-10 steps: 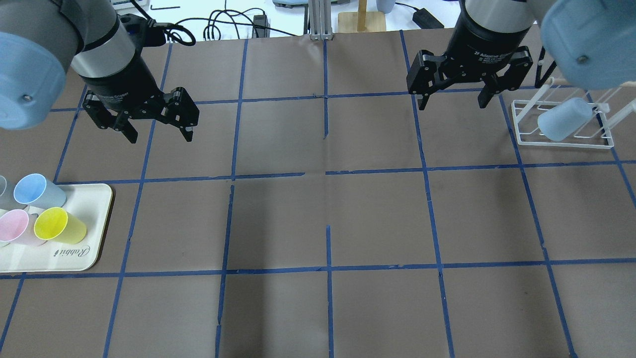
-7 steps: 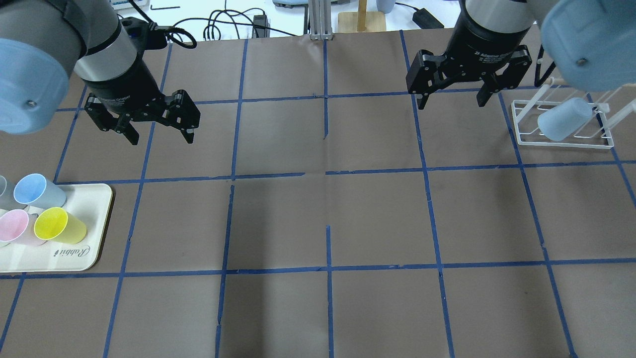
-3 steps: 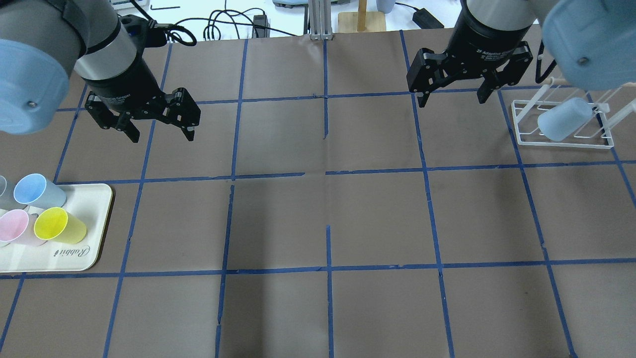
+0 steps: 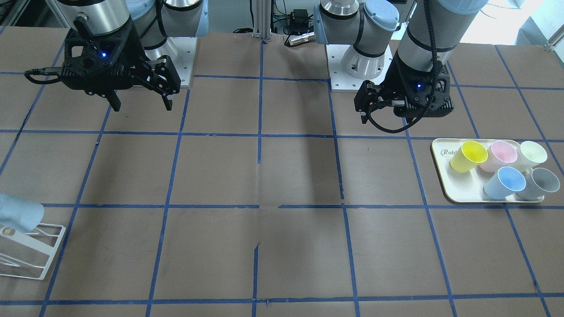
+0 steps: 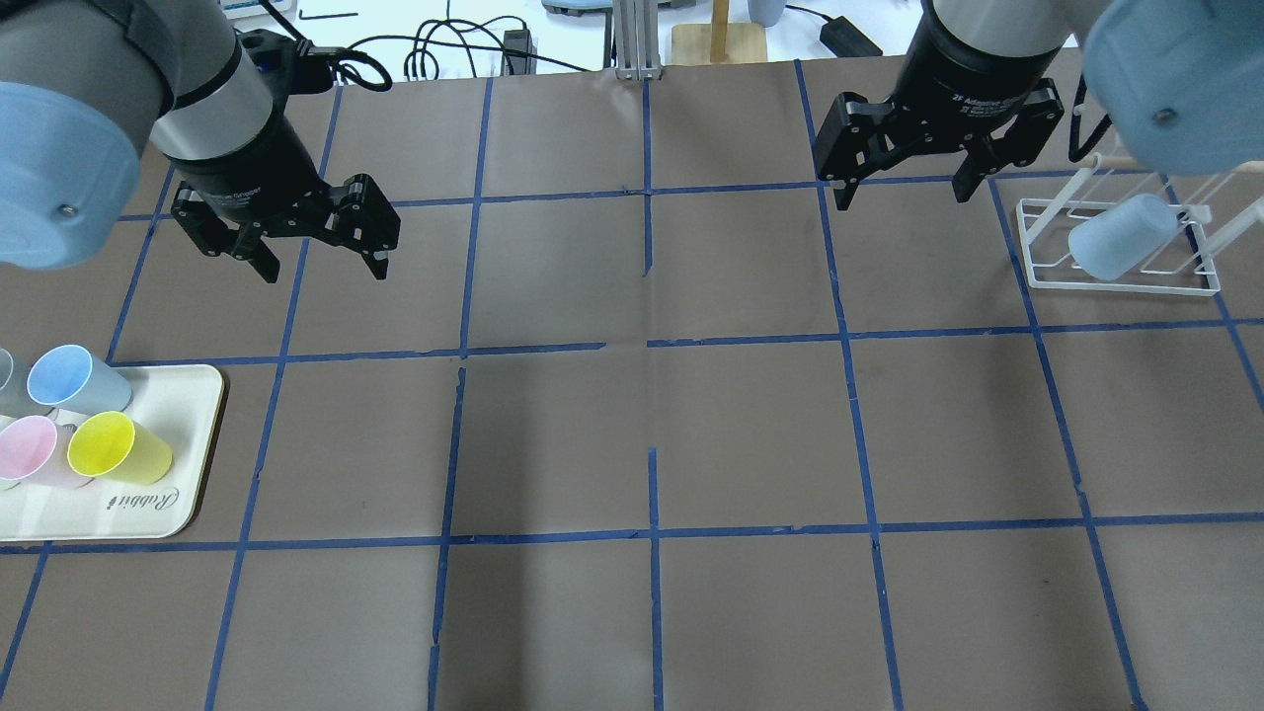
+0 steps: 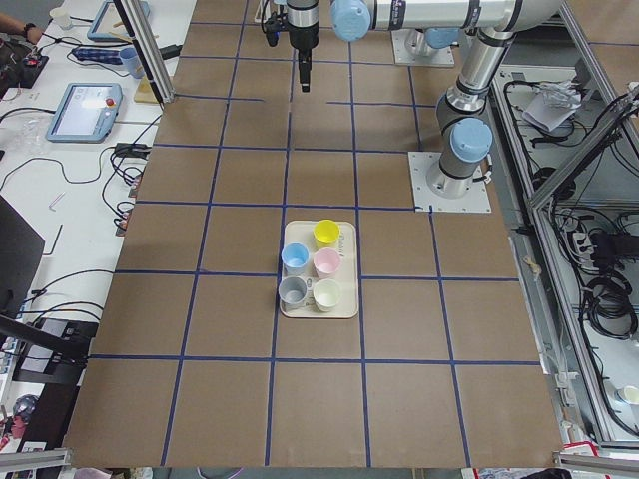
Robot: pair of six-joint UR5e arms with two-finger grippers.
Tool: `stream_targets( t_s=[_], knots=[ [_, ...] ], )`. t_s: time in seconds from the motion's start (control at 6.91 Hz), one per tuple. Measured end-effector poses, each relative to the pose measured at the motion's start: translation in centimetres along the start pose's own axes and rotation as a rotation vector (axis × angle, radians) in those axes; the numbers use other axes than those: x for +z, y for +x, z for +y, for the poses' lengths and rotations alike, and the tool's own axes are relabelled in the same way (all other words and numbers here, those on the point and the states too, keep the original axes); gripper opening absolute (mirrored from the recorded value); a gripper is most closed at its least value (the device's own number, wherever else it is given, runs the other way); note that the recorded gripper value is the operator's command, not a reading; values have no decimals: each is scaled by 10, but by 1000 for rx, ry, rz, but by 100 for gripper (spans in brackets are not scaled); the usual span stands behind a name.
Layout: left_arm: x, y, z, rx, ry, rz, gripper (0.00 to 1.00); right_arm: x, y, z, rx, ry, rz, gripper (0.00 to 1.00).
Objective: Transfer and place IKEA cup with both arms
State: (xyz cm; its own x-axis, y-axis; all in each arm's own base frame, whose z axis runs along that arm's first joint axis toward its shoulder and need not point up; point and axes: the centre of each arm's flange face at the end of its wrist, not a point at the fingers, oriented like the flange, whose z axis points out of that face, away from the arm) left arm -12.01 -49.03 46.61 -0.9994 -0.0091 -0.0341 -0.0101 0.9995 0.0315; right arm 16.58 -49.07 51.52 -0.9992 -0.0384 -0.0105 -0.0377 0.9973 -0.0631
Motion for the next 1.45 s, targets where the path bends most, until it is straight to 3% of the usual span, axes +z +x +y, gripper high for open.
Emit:
stream_targets(
  t_s=[0.29, 0.43, 1.01, 1.45],
  knots=[
    [-1, 0, -1, 0, 8, 0, 100, 0, 4, -2, -19, 2, 0, 100],
    [-1, 0, -1, 0, 11, 0, 100, 0, 11, -5, -83, 7, 1, 100],
    [-1, 0, -1, 0, 12, 0, 100, 4, 94, -21, -602, 6, 14, 100],
    [-1, 0, -1, 0, 12, -1, 100, 25, 202, -28, -869, -20, -10, 100]
  ],
)
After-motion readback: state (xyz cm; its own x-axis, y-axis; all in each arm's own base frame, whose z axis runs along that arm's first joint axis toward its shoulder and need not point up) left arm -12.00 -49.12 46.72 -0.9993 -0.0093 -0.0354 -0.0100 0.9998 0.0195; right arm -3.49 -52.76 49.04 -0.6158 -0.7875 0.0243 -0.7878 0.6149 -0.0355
